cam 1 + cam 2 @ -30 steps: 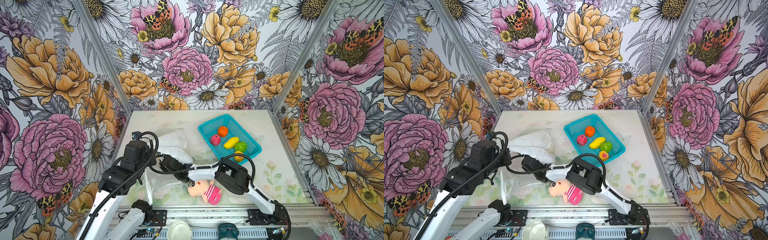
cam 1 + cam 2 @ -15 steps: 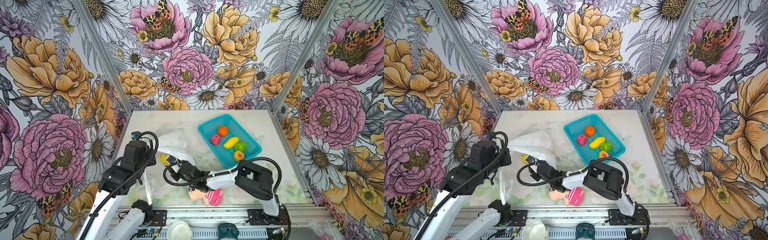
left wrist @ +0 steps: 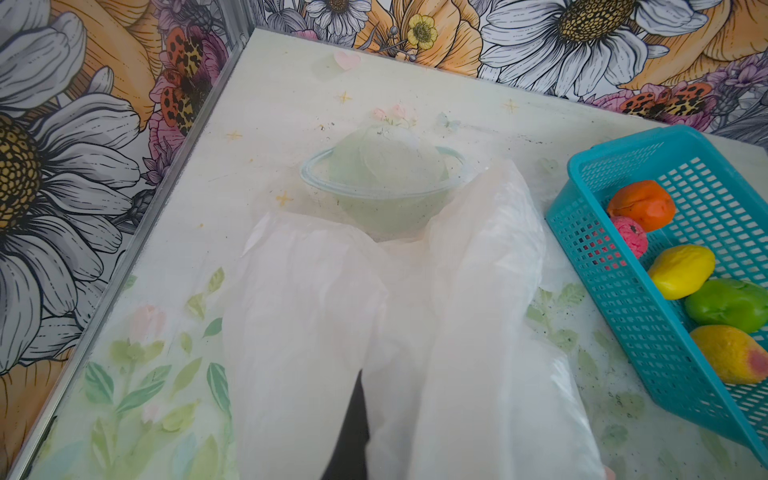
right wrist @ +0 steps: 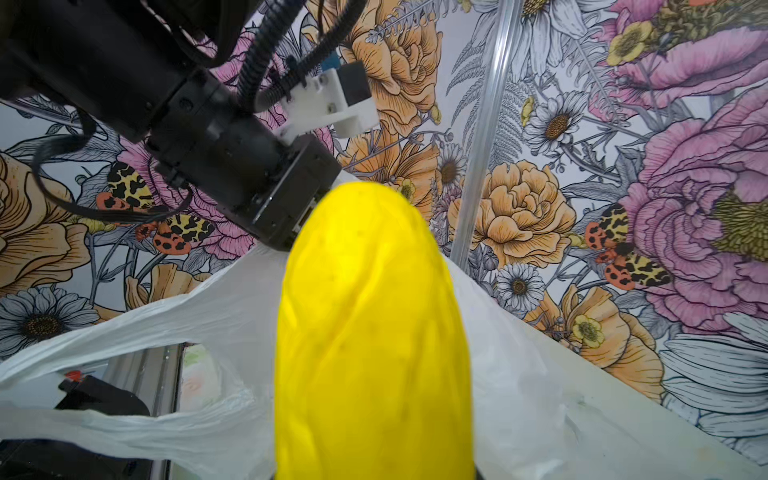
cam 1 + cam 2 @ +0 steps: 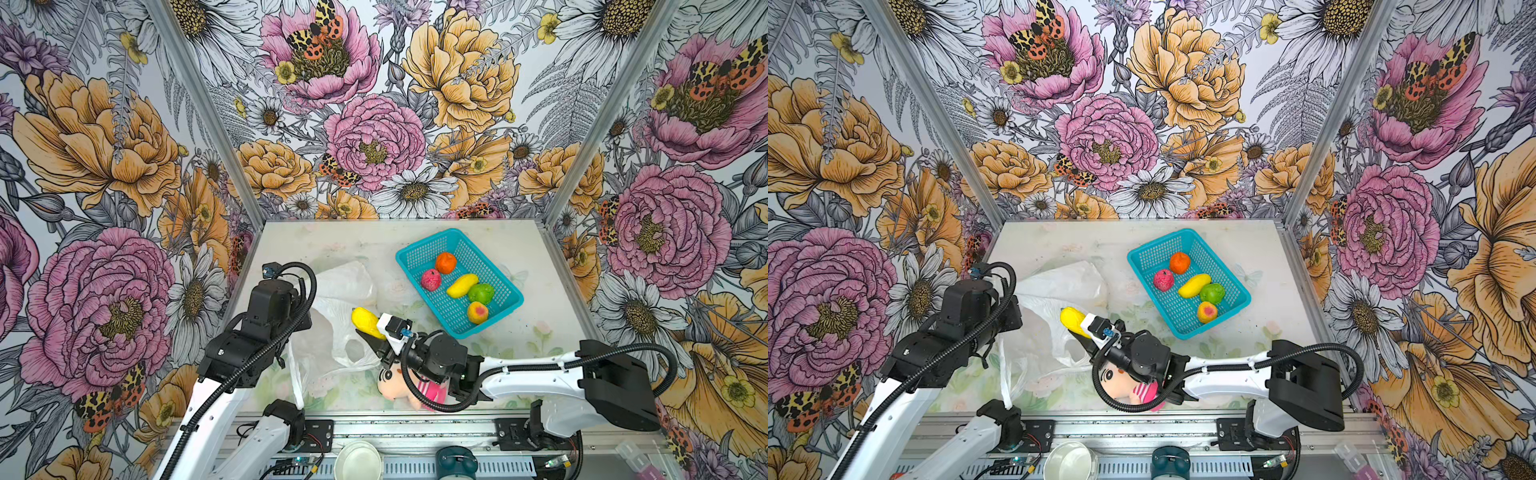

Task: Untie the knot of the plastic bag and take out the fruit
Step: 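Lift the long yellow fruit out of the bag and carry it over the basket, then lower the long yellow fruit into the teal basket and open the right gripper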

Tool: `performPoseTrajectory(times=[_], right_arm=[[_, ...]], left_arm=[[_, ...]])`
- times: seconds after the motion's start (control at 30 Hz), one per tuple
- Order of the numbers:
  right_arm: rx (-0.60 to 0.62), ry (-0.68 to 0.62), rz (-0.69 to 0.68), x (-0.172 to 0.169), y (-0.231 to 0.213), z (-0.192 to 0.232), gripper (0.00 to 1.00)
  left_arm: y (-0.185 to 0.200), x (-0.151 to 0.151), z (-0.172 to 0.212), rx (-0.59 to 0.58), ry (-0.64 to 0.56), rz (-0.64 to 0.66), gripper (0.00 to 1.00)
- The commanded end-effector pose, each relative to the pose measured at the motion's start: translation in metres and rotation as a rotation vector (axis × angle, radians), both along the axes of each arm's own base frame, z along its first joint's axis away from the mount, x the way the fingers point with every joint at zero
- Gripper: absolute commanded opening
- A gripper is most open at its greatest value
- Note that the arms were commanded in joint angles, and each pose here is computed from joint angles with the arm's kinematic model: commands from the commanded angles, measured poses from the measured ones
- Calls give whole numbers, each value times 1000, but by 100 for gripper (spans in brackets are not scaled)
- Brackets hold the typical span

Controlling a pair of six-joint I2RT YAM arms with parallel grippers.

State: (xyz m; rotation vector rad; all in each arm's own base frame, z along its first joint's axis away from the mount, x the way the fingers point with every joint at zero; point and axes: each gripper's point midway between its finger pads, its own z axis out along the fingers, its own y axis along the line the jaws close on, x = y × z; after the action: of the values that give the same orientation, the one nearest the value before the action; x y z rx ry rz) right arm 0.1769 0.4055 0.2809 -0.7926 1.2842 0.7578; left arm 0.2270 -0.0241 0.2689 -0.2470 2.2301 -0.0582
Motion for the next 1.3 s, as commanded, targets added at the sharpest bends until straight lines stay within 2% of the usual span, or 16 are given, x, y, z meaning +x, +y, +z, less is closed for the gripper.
performPoseTrajectory(times=[0.0, 0.23, 0.37, 0.5, 0.6, 0.7, 0.8, 0.93, 1.03, 1.2, 1.27], right_arm=[[60, 28, -148, 30, -36, 20, 30], [93, 209, -523, 115, -122, 0, 31], [75, 384, -702, 165, -167, -33, 29], [68, 584, -900, 214, -223, -84, 29], [55, 737, -930, 239, -242, -124, 30], [28, 852, -925, 257, -243, -156, 30], [-7, 915, -917, 268, -233, -181, 28], [-2, 951, -891, 273, -223, -195, 28], [3, 954, -898, 273, -224, -196, 37], [29, 947, -909, 270, -228, -197, 68], [38, 938, -902, 267, -228, -192, 74]], left_arm=[[5, 2, 5, -3, -37, 32, 0], [5, 2, 6, -4, -43, 33, 0], [6, 2, 5, -1, -39, 36, 0], [5, 3, 4, 0, -34, 31, 0], [6, 2, 6, -2, -41, 37, 0], [7, 2, 6, -2, -43, 40, 0], [6, 3, 5, -1, -37, 39, 0], [7, 2, 5, -2, -40, 40, 0], [7, 2, 6, -1, -41, 41, 0], [7, 2, 6, -3, -41, 41, 0], [7, 2, 6, -2, -43, 42, 0]])
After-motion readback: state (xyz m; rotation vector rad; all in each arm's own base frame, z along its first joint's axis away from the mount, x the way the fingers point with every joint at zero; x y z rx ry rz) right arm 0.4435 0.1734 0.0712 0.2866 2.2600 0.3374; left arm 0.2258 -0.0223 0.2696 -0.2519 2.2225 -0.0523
